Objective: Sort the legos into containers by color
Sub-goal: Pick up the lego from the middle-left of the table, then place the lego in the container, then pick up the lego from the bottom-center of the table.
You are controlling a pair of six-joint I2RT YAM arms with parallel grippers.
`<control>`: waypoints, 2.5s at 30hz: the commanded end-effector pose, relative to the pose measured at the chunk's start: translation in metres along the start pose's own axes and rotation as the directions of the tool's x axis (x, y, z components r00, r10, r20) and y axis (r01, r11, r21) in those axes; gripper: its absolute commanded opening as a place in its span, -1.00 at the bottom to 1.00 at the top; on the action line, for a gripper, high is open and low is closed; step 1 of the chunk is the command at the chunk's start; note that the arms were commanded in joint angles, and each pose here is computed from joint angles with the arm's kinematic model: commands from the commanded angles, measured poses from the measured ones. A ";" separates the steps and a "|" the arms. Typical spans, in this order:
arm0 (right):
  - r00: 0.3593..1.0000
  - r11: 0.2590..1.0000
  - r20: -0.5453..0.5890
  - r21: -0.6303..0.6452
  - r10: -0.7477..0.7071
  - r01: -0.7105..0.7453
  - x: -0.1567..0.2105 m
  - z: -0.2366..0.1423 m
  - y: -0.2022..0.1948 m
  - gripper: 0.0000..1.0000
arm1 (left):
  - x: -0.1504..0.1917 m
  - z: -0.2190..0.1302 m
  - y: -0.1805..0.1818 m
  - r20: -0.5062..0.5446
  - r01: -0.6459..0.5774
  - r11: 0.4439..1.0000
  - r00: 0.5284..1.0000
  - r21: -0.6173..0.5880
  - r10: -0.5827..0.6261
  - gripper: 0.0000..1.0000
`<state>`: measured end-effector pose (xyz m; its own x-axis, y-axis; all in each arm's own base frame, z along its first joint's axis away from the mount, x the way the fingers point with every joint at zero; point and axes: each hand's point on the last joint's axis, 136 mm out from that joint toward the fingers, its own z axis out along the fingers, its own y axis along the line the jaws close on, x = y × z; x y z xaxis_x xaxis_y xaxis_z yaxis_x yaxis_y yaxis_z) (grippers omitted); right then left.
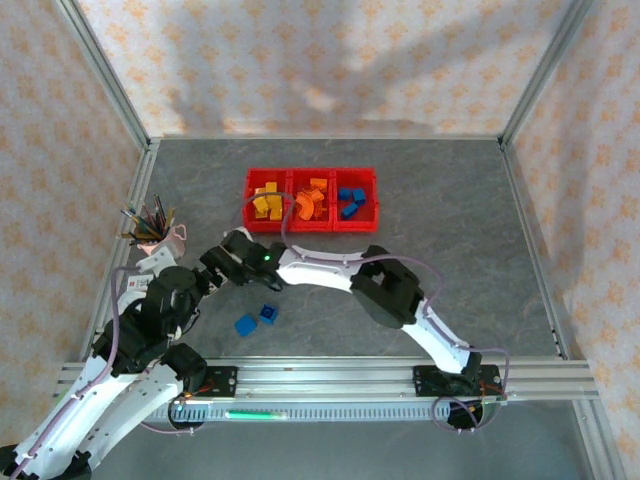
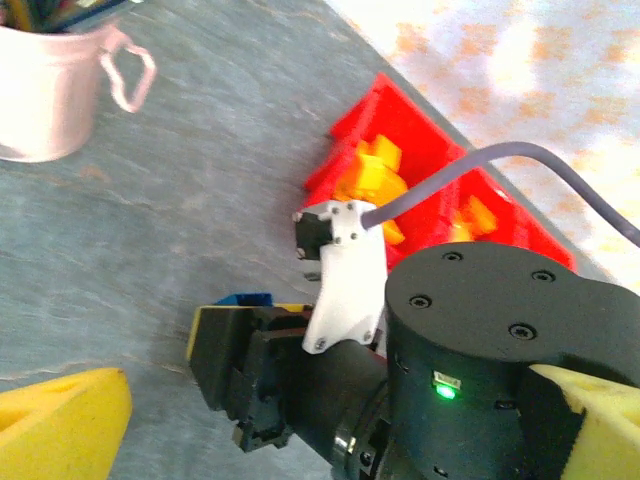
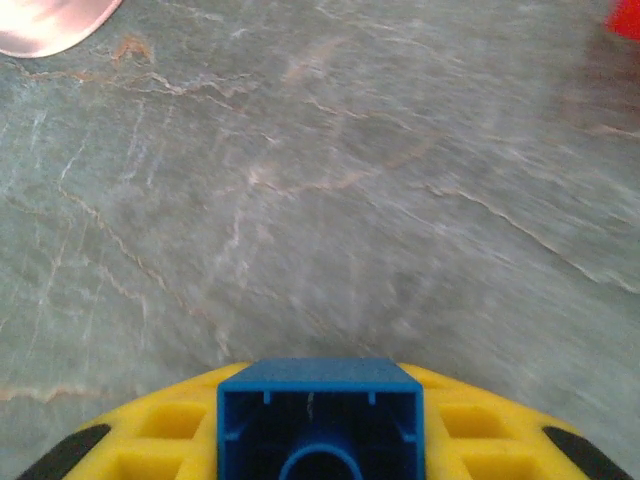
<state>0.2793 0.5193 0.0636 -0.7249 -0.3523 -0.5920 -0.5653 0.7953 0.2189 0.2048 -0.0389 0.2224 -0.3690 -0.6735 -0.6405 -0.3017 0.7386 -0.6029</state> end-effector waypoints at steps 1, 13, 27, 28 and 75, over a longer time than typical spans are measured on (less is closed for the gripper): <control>0.988 0.996 0.130 -0.037 0.081 -0.077 -0.043 -0.064 -0.004 -0.52 | -0.006 0.000 -0.011 0.011 -0.026 0.999 1.000 0.036 0.026 0.98; 0.917 0.923 0.219 0.121 0.334 -0.365 -0.034 -0.142 -0.164 -0.50 | 0.019 0.034 -0.062 -0.068 -0.126 0.971 0.988 0.202 0.142 0.98; 0.875 0.824 0.323 0.328 0.361 -0.461 -0.077 -0.134 -0.318 -0.49 | 0.044 0.089 -0.111 -0.093 -0.169 0.934 0.974 0.316 0.208 0.98; 0.875 0.823 0.321 0.331 0.362 -0.462 -0.081 -0.129 -0.323 -0.49 | 0.046 0.093 -0.112 -0.095 -0.172 0.933 0.973 0.315 0.211 0.98; 0.973 0.975 0.139 0.099 0.182 -0.197 0.021 -0.142 -0.119 0.53 | 0.065 0.050 -0.027 -0.229 -0.159 0.980 0.956 0.123 0.184 0.98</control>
<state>0.2856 0.3426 0.1412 -0.7550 -0.1257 -0.6436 -0.3755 0.8875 0.2672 0.2443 -0.1211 0.1910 -0.5959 -0.4855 -0.6397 -0.0442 0.8152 -0.5775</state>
